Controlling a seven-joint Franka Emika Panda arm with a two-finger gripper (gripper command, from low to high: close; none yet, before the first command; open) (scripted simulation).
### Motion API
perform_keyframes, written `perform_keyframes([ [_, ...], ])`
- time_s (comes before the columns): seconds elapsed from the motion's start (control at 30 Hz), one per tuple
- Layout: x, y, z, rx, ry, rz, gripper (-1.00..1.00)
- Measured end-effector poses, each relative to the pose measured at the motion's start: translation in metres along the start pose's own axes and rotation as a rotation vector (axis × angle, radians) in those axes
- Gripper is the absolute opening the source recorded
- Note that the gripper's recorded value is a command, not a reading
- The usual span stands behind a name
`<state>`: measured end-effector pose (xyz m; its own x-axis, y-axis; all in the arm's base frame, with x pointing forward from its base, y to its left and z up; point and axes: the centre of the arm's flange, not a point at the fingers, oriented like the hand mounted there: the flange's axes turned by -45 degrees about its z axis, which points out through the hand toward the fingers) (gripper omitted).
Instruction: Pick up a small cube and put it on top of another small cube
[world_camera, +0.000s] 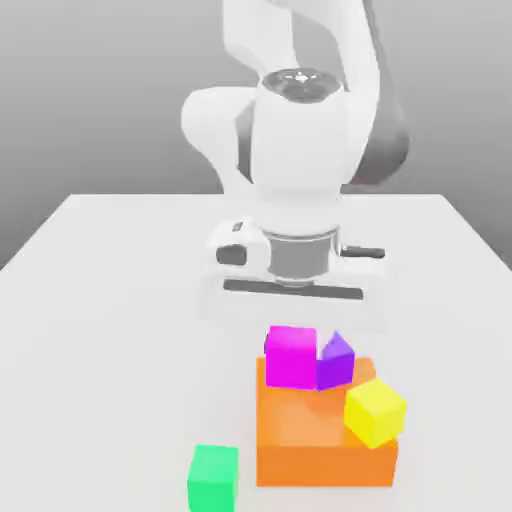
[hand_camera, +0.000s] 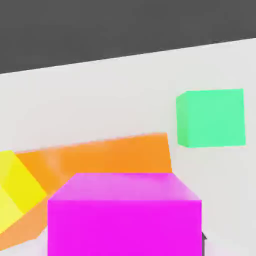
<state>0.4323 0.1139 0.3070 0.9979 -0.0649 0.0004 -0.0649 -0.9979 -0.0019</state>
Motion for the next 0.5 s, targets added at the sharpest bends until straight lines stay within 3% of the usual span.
perform_keyframes([
  [0.13, -0.001, -0.026, 0.038, -0.003, 0.0, -0.027, -1.0],
  [0.17, -0.001, -0.027, 0.047, -0.002, 0.0, -0.027, 1.0],
  [0.37, -0.001, -0.026, 0.052, -0.002, 0.0, -0.024, 1.0],
  [0.5, 0.001, -0.025, 0.012, -0.005, 0.0, -0.023, 1.0],
])
